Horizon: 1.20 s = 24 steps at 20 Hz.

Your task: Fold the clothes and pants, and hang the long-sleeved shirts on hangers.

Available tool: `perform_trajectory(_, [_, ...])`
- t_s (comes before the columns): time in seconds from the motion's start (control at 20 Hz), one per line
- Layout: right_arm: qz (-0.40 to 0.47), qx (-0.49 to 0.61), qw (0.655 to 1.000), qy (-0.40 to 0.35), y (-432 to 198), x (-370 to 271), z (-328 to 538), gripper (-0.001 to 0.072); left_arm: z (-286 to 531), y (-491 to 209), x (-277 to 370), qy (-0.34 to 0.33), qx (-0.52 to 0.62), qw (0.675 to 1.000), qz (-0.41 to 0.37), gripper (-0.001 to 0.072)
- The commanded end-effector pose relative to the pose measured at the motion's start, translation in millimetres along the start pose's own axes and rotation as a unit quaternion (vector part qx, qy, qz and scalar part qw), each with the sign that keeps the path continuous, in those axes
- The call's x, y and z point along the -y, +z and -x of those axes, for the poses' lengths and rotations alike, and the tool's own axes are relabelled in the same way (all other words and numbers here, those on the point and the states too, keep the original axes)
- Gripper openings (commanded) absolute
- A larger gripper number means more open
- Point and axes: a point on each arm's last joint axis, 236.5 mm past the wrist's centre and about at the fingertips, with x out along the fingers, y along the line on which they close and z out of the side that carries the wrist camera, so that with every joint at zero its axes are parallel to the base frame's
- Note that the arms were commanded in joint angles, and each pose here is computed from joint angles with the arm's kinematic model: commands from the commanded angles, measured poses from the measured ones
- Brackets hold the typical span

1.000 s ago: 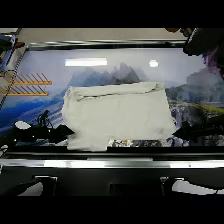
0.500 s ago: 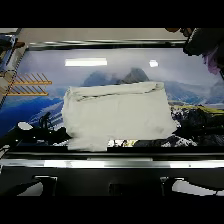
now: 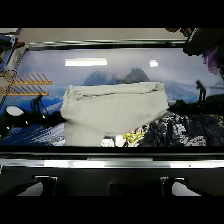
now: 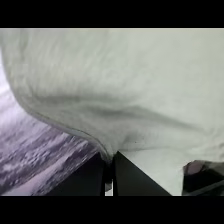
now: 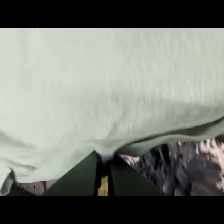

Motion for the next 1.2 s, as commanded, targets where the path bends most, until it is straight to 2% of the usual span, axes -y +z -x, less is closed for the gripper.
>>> perform_trajectory(0.0, [0.066,0.161,0.985,-0.008,101.6,-75.1,59.5,0.0035,80.9,88.8,84.7,-0.041,0.117,0.989,-0.081,0.0015])
perform_trajectory(0.1, [0.111,0.242,0.964,-0.002,143.4,-125.2,122.6,0.0035,154.2,124.8,149.5,-0.062,0.195,0.968,-0.146,0.0015])
perform_trajectory(0.2, [0.167,0.297,0.94,0.002,153.7,-180.2,186.4,0.0034,232.3,136.4,213.1,-0.084,0.27,0.938,-0.2,0.0015])
perform_trajectory(0.4, [0.269,0.341,0.901,0.006,91.4,-277.8,285.4,0.0034,368.2,100.7,302.8,-0.13,0.399,0.876,-0.238,0.0015])
perform_trajectory(0.5, [0.292,0.383,0.877,-0.005,46.2,-312.4,331.7,0.0034,412.2,68.2,307.0,-0.119,0.446,0.86,-0.22,0.0015])
perform_trajectory(0.6, [0.293,0.446,0.845,-0.038,4.4,-330.1,379.7,0.0034,444.3,38.6,288.2,-0.067,0.491,0.847,-0.195,0.0015])
perform_trajectory(0.75, [0.239,0.562,0.785,-0.098,-34.1,-327.8,455.2,0.0034,490.9,4.3,248.3,0.015,0.568,0.812,-0.131,0.0014])
perform_trajectory(0.85, [0.192,0.602,0.765,-0.122,-38.8,-313.4,481.6,0.0034,503.6,-4.0,235.9,0.047,0.588,0.798,-0.123,0.0014])
perform_trajectory(0.9, [0.176,0.601,0.769,-0.132,-33.9,-304.0,481.4,0.0034,501.2,-3.4,234.4,0.051,0.583,0.801,-0.125,0.0014])
perform_trajectory(1.0, [0.151,0.56,0.802,-0.145,-13.1,-282.1,456.0,0.0034,478.9,9.4,226.3,0.062,0.546,0.825,-0.128,0.0015])
perform_trajectory(1.15, [0.098,0.436,0.884,-0.139,28.2,-240.5,378.5,0.0034,407.3,39.0,215.3,0.059,0.422,0.89,-0.164,0.0015])
